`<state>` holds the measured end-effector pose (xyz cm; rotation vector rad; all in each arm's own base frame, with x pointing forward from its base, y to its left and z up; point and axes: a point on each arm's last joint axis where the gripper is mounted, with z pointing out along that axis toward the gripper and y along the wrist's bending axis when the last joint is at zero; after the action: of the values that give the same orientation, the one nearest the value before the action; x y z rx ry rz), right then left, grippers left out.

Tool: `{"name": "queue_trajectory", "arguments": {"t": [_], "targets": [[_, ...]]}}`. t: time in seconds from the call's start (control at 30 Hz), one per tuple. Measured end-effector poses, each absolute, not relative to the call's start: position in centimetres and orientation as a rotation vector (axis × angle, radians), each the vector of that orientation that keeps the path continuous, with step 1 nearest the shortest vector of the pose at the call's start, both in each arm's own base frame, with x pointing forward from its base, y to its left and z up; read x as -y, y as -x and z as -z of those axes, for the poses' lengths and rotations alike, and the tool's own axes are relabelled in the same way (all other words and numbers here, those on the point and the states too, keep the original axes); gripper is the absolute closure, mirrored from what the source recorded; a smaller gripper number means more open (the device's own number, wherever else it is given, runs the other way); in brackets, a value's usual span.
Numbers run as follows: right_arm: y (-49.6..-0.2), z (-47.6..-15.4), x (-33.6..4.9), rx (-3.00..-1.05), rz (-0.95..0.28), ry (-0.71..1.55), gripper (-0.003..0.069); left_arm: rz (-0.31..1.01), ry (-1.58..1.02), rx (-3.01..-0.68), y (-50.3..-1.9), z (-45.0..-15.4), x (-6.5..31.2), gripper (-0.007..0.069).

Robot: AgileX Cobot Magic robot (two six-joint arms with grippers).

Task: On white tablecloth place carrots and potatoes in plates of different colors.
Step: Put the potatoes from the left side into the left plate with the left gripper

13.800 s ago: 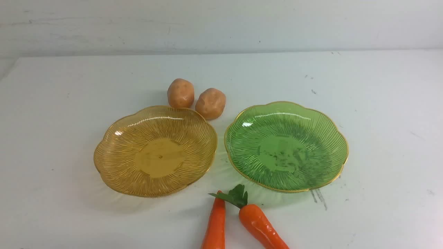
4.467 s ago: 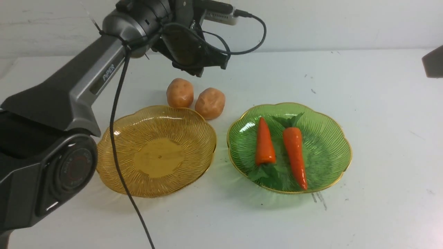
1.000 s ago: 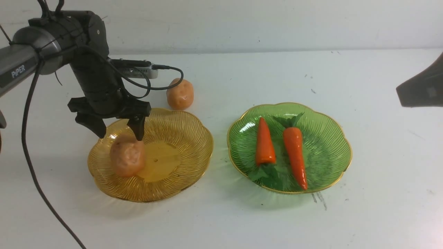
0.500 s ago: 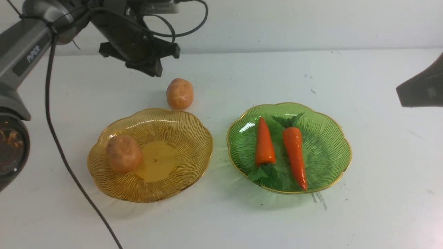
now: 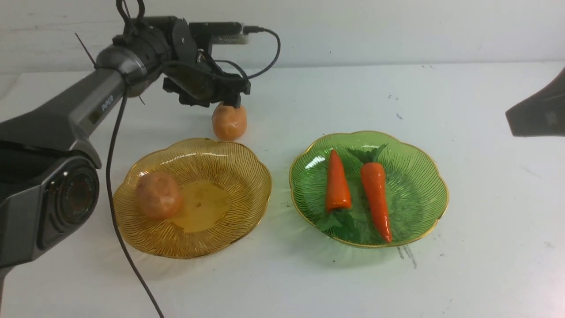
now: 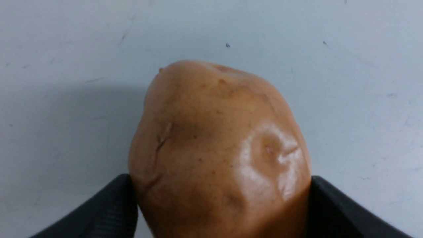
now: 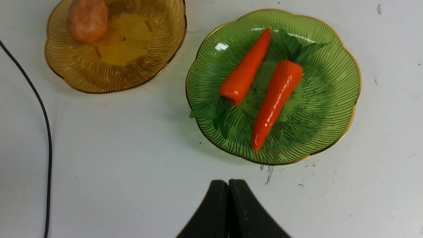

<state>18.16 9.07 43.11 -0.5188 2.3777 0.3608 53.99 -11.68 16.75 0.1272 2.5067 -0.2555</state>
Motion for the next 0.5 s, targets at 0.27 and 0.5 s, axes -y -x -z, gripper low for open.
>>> {"name": "queue_trajectory", "arguments": {"t": [0.27, 0.5], "targets": [[-18.2, -43.1, -9.1, -2.378, -0.361, 0.519, 0.0674, 0.267, -0.147, -2.482, -52.4, -22.8, 11.5, 0.0218], [-18.2, -43.1, -9.1, -2.378, -0.361, 0.519, 0.0674, 0.239, -0.331, -2.516, -45.1, -35.5, 10.3, 0.0219]]}}
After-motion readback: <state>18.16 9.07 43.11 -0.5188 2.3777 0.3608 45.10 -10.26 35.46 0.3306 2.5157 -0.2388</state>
